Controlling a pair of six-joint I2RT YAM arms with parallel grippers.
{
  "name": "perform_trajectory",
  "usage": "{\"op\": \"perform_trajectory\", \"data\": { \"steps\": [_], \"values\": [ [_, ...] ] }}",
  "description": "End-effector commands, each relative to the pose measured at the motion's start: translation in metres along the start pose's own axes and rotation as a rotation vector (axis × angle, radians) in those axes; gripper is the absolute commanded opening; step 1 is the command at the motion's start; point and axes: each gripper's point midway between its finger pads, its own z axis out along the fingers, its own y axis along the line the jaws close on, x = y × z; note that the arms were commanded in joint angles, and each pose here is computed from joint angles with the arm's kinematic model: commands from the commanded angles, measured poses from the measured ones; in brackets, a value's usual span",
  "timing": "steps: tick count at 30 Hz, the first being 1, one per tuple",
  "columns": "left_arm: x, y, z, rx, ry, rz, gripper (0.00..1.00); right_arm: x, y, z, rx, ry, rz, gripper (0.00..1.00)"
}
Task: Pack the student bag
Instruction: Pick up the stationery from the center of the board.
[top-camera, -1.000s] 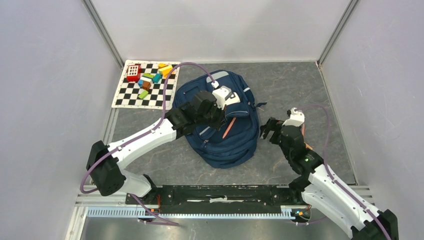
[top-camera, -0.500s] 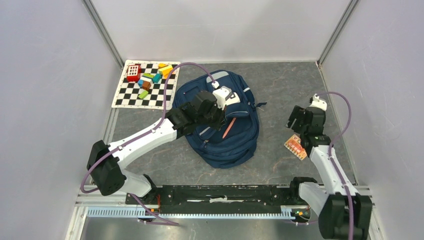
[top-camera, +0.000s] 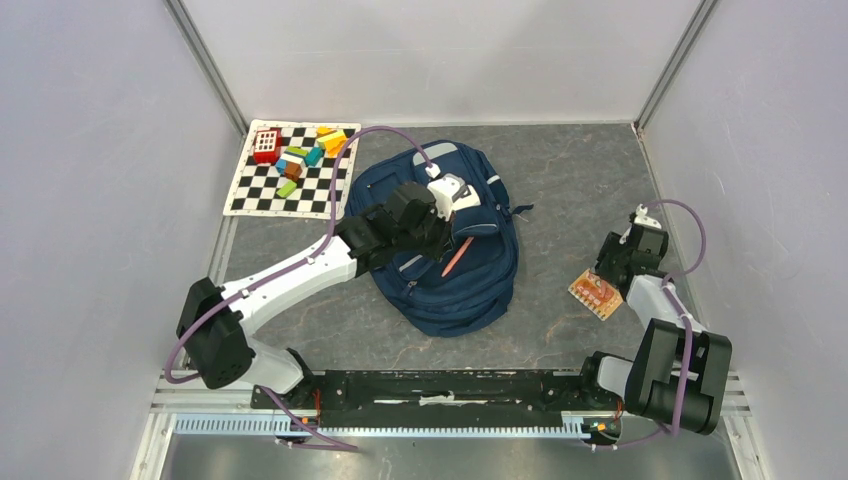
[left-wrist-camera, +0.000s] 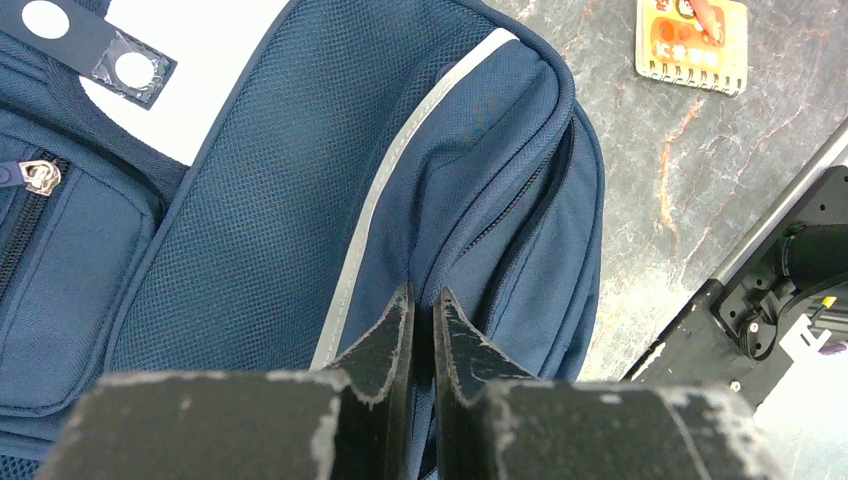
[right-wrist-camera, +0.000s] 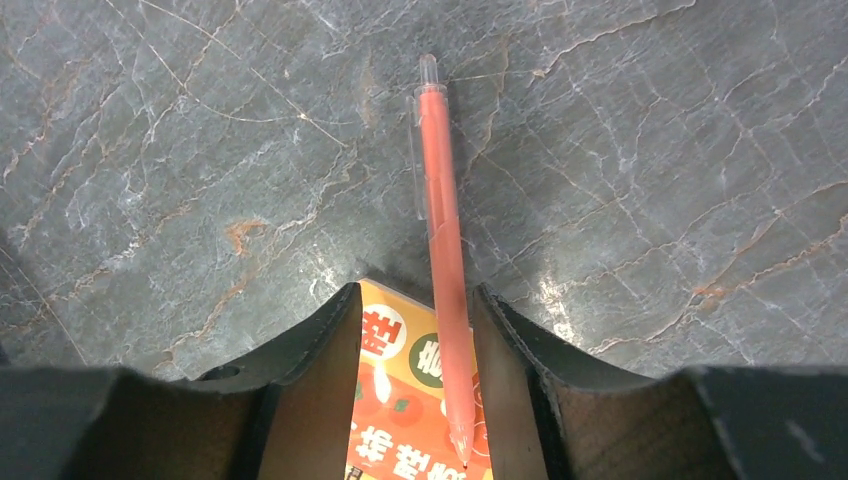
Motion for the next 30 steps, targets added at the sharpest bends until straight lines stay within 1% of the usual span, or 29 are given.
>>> {"op": "perform_trajectory", "data": {
  "steps": [1, 4, 8, 12, 17, 20, 22, 29, 30],
  "values": [
    [-0.034, -0.005, 0.0, 0.016, -0.1, -0.044, 0.02, -0.005, -0.003, 0.001, 0.002, -0.038, -0.07, 0.48],
    [-0.034, -0.005, 0.0, 0.016, -0.097, -0.046, 0.02, -0.004, -0.015, 0.0, 0.063, -0.044, -0.085, 0.46],
    [-0.033, -0.005, 0.001, 0.016, -0.096, -0.046, 0.02, -0.005, -0.023, 0.001, 0.102, -0.04, -0.102, 0.44],
    [-0.033, -0.005, 0.001, 0.015, -0.096, -0.047, 0.02, -0.009, -0.02, 0.005, 0.09, -0.038, -0.098, 0.39],
    [-0.034, -0.005, 0.0, 0.016, -0.096, -0.046, 0.02, -0.013, -0.016, 0.01, 0.07, -0.04, -0.1, 0.38],
    [-0.035, -0.004, -0.001, 0.013, -0.101, -0.044, 0.02, -0.011, -0.014, 0.013, 0.06, -0.031, -0.098, 0.34],
    [-0.035, -0.004, -0.002, 0.01, -0.103, -0.042, 0.02, -0.011, -0.014, 0.014, 0.057, -0.031, -0.097, 0.3],
    [-0.037, -0.002, -0.003, 0.006, -0.109, -0.044, 0.02, -0.023, -0.011, 0.009, 0.052, -0.075, -0.097, 0.02],
    [-0.038, -0.001, -0.004, 0.005, -0.112, -0.046, 0.02, -0.025, -0.01, 0.007, 0.047, -0.084, -0.095, 0.0]
  ]
}}
